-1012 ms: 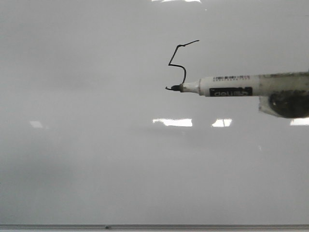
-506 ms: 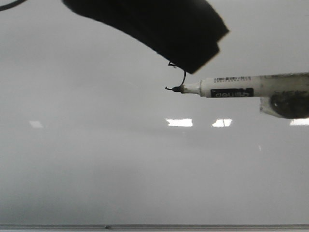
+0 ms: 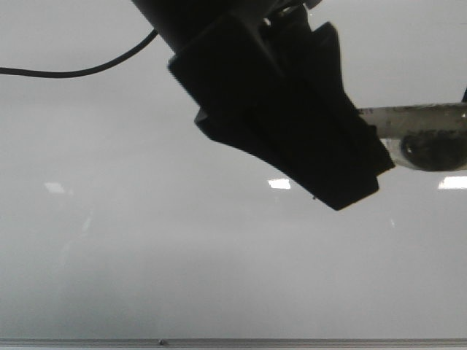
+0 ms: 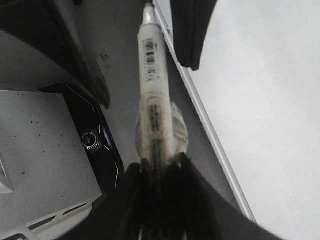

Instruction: Write number 5 on whiteboard

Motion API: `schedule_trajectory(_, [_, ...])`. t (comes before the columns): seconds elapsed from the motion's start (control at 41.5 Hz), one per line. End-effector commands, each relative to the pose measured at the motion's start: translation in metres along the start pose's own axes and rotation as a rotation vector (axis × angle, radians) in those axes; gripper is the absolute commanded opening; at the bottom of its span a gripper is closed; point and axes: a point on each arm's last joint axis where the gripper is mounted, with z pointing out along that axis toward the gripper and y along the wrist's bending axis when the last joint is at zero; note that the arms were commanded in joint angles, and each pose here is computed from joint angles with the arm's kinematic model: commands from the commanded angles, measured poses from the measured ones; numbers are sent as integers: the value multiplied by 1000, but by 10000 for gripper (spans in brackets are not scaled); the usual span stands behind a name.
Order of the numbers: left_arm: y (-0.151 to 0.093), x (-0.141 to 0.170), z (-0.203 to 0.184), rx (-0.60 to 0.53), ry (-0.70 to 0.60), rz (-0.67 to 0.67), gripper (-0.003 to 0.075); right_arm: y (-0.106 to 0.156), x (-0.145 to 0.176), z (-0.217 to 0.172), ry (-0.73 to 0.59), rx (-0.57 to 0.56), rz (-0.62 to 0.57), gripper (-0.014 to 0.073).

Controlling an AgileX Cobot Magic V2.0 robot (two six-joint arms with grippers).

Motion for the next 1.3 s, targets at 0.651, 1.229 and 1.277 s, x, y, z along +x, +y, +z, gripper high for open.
schedule_trajectory(0.651, [-1,-17,-17,-52,-93,8,-20,-2,-9,-9,-75,37,-10,479])
schedule_trajectory(1.229, [41,26,-65,-461,516,-182,-20,11,21,-79,-303,261,20,496])
schedule_trajectory(1.277, [52,35,-79,-534,513,-293,-20,11,21,-79,-303,261,20,496])
